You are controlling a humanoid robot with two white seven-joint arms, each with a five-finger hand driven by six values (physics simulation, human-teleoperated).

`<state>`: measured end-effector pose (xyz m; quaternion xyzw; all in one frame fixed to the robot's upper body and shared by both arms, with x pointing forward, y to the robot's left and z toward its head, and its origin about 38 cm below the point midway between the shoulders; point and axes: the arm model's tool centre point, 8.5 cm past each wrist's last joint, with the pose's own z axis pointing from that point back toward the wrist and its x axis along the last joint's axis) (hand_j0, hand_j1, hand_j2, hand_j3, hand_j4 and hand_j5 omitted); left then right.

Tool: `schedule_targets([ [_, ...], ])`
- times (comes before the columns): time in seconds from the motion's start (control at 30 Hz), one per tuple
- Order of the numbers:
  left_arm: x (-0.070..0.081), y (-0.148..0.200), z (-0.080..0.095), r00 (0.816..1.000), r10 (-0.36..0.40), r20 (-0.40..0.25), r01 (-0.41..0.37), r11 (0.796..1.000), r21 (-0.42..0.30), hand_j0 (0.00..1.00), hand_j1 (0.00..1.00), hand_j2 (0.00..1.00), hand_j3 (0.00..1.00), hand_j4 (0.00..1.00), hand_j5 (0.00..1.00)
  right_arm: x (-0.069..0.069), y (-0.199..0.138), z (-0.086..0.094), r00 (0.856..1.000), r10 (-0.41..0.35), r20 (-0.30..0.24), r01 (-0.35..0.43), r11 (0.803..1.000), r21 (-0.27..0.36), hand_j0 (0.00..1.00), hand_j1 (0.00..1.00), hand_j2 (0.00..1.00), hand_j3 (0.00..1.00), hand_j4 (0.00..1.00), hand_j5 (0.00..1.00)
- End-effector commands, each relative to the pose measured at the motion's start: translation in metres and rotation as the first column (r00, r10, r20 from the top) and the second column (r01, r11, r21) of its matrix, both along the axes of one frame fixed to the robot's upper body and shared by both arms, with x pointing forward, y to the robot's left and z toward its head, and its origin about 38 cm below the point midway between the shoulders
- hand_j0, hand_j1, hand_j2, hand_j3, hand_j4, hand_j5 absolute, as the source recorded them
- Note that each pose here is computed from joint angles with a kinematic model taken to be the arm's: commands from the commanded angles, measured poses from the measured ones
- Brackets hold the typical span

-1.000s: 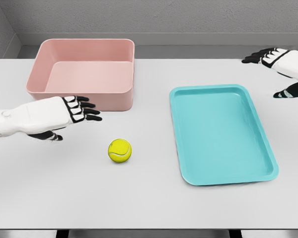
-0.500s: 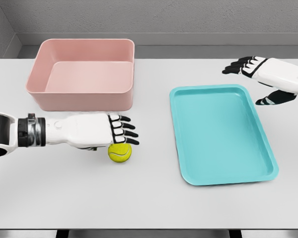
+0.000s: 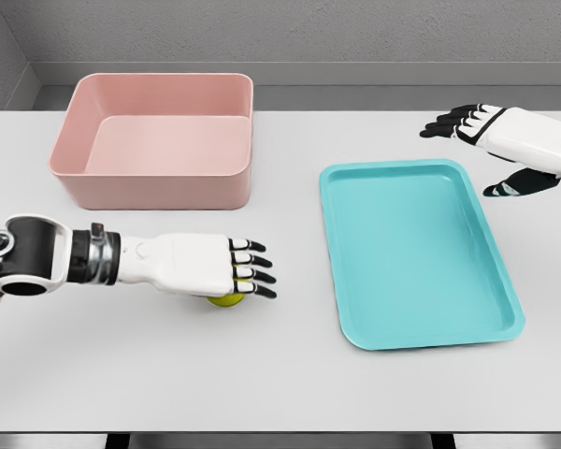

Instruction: Put the tennis from the blue tray into the pink basket with both arms

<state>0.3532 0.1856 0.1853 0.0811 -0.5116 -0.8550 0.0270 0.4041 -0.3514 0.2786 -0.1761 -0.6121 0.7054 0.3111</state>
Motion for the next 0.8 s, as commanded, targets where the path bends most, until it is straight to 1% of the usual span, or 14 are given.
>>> schedule_targets([
  [0.0,0.002,0.000,-0.004,1.000,0.000,0.011,0.000,1.000,0.018,1.00,1.00,1.00,1.00,1.00,1.00,0.000,0.001,-0.001,1.000,0.000,-0.003,0.000,1.000,0.008,1.00,1.00,1.00,1.00,1.00,1.00],
  [0.13,0.008,0.001,-0.006,0.999,0.008,0.037,-0.010,0.999,0.042,1.00,1.00,1.00,1.00,1.00,1.00,-0.001,-0.003,-0.004,1.000,-0.007,-0.014,0.007,1.000,0.001,1.00,1.00,1.00,1.00,1.00,1.00],
  [0.4,0.014,0.004,-0.012,0.997,0.011,0.074,-0.017,0.996,0.084,1.00,1.00,1.00,1.00,1.00,1.00,0.000,-0.004,-0.004,1.000,-0.010,-0.014,0.010,1.000,0.003,1.00,1.00,1.00,1.00,1.00,1.00],
  [0.63,0.013,0.001,-0.013,0.997,0.005,0.079,-0.011,0.996,0.087,1.00,1.00,1.00,1.00,1.00,1.00,0.000,-0.002,-0.004,1.000,-0.008,-0.013,0.008,1.000,0.007,1.00,1.00,1.00,1.00,1.00,1.00],
  [0.7,0.012,0.001,-0.016,0.997,0.000,0.071,-0.006,0.996,0.091,0.89,0.89,0.89,0.89,0.89,0.89,0.000,-0.002,-0.004,1.000,-0.008,-0.013,0.008,1.000,0.007,1.00,1.00,1.00,1.00,1.00,1.00],
  [0.73,0.011,0.000,-0.016,0.998,-0.004,0.070,-0.002,0.996,0.093,0.81,0.81,0.81,0.81,0.81,0.81,0.000,-0.002,-0.004,1.000,-0.008,-0.013,0.008,1.000,0.007,1.00,1.00,1.00,1.00,1.00,1.00],
  [0.77,0.011,0.000,-0.017,0.998,-0.006,0.068,-0.001,0.995,0.096,0.77,0.77,0.77,0.77,0.77,0.77,0.000,-0.002,-0.004,1.000,-0.008,-0.013,0.008,1.000,0.007,1.00,1.00,1.00,1.00,1.00,1.00],
])
